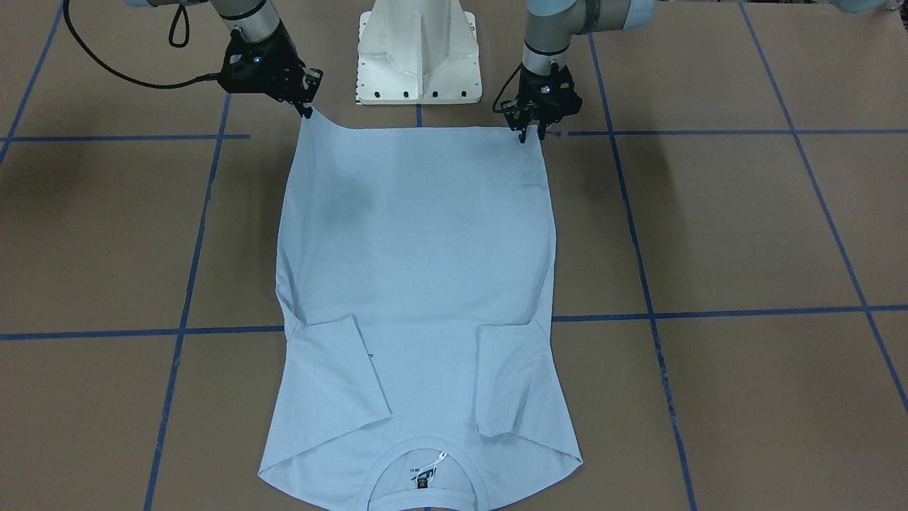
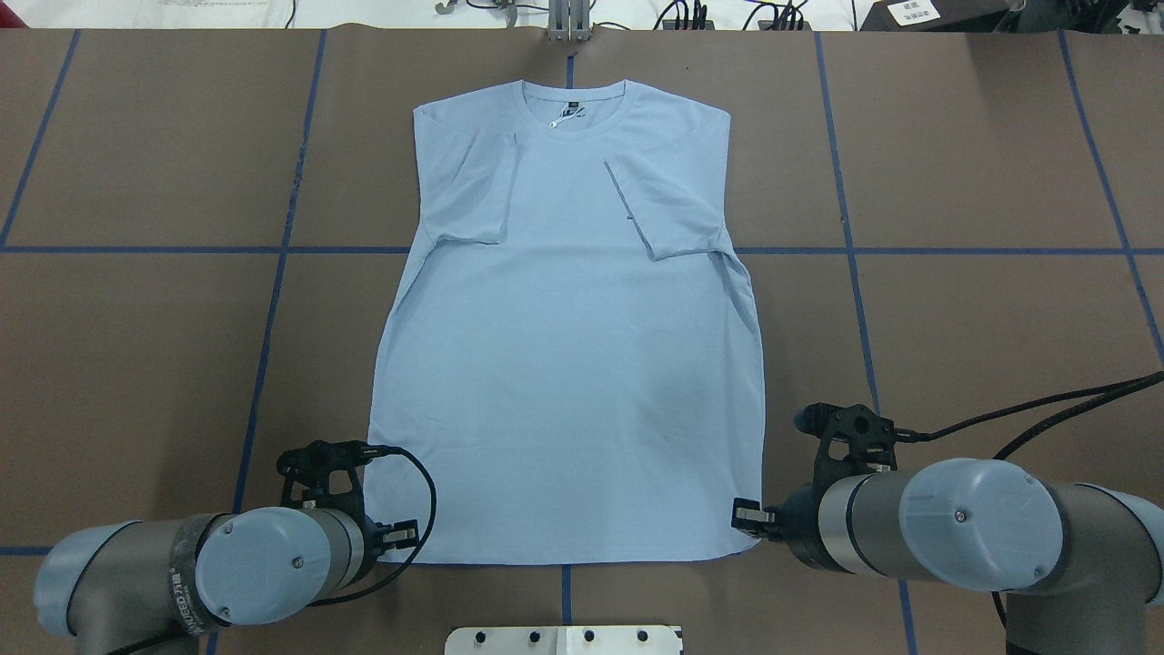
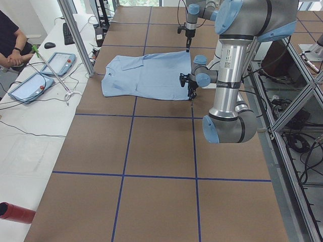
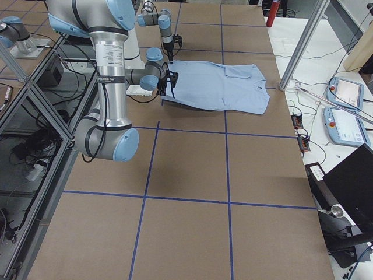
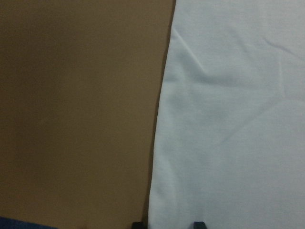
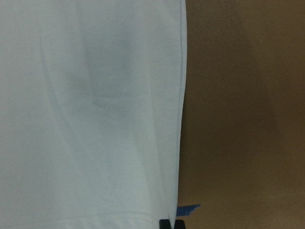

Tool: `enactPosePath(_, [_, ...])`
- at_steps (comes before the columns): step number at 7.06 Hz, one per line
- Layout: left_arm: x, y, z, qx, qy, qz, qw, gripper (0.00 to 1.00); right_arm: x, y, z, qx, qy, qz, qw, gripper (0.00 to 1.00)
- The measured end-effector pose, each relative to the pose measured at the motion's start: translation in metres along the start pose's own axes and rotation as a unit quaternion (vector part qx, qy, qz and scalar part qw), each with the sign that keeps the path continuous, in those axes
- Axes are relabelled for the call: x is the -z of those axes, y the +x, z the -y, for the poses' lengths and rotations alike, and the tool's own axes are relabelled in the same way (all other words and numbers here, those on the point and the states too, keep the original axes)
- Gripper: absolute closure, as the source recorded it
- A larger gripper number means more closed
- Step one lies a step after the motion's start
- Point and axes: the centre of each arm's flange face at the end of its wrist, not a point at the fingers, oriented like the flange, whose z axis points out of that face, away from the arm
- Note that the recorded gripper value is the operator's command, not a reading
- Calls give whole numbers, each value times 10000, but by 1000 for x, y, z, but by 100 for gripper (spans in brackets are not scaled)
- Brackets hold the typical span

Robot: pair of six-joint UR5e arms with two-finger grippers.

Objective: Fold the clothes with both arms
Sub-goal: 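Position the left gripper at the other hem corner and grasp both corners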

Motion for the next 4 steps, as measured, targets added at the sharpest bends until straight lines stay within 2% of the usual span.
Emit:
enactPosePath(3, [1, 2, -4, -23, -28, -17, 10000, 54, 0, 0, 0, -3, 4, -6, 10000, 100])
enactPosePath(4, [1, 2, -5, -30, -36, -18, 10000, 60, 0, 1, 0, -3, 3, -10, 10000, 100])
